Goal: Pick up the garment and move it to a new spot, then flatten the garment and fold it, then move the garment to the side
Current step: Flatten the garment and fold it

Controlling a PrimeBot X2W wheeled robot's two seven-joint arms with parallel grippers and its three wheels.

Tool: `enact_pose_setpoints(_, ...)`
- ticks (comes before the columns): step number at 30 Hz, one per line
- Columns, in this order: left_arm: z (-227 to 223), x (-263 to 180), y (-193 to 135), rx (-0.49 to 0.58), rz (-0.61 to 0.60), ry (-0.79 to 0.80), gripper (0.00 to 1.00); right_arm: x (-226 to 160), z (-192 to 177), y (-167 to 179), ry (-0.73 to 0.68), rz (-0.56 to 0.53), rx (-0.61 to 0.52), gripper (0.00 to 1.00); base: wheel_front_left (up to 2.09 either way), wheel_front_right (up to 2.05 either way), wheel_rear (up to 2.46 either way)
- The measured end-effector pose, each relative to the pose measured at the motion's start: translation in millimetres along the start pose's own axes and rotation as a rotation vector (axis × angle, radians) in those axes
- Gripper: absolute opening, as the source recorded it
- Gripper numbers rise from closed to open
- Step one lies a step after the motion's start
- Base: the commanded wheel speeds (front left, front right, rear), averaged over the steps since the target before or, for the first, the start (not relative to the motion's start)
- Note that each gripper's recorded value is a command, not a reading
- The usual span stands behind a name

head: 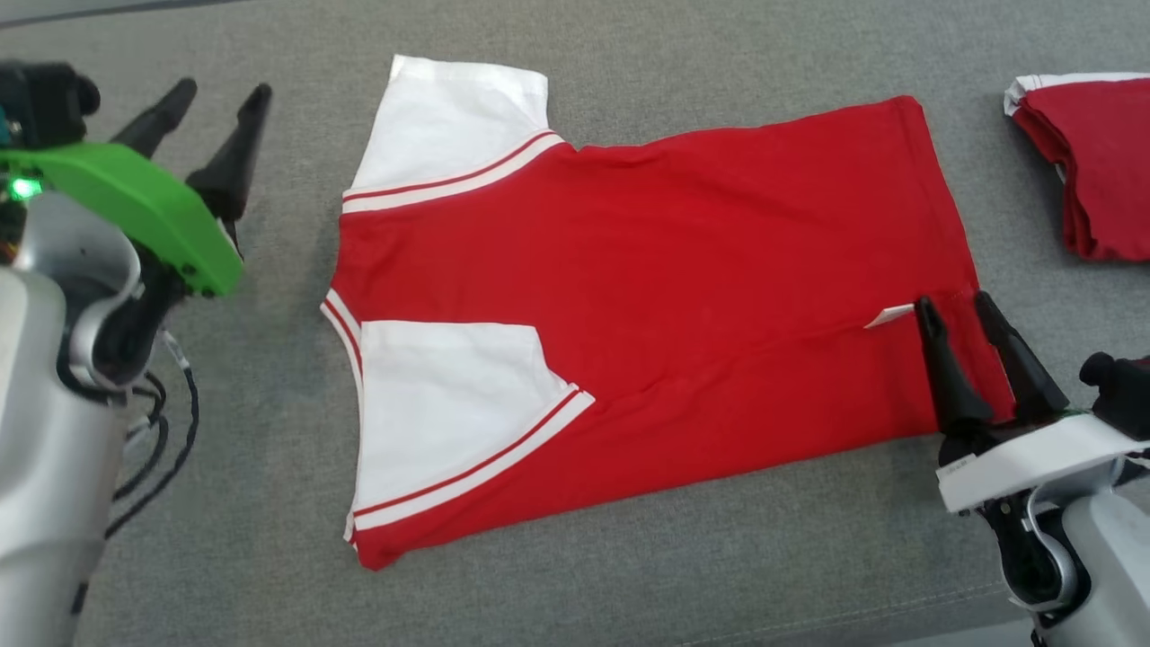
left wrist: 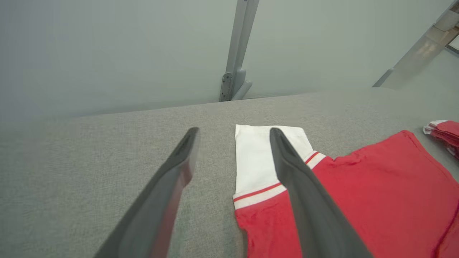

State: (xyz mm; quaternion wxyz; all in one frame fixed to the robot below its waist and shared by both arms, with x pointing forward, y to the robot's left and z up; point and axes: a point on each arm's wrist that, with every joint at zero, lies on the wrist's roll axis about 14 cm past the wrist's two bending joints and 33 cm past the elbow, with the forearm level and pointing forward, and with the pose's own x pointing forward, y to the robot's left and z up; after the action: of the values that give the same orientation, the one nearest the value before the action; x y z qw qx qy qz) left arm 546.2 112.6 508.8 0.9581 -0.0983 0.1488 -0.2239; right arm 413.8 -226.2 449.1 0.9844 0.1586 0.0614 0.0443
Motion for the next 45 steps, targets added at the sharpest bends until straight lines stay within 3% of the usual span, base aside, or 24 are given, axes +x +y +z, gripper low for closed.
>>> enact_pose_setpoints(9,3,80,11,0.061,-0.027,0.204,1.0,19,-3,-6,-0.011,-0.033,0.023,1.0,0.0,0.0,0.0)
enact_pose_setpoints(20,-65,131,-4,0.128,-0.094,0.514,1.0,2,-11,-39,0.011,-0.158,0.014,1.0,0.0,0.0,0.0)
enact_pose_setpoints(32,-98,153,3,0.222,-0.074,0.607,1.0,-12,-10,-55,0.02,-0.218,-0.007,1.0,0.0,0.0,0.0)
enact_pose_setpoints(43,-108,162,9,0.226,-0.04,0.63,1.0,-14,-9,-57,0.024,-0.228,-0.016,1.0,0.0,0.0,0.0)
enact_pose_setpoints(44,-111,163,9,0.226,-0.037,0.642,0.95,-14,-8,-58,0.023,-0.228,-0.018,1.0,0.0,0.0,0.0)
enact_pose_setpoints(45,-113,163,10,0.223,-0.036,0.648,0.81,-13,-8,-58,0.022,-0.228,-0.019,1.0,0.0,0.0,0.0)
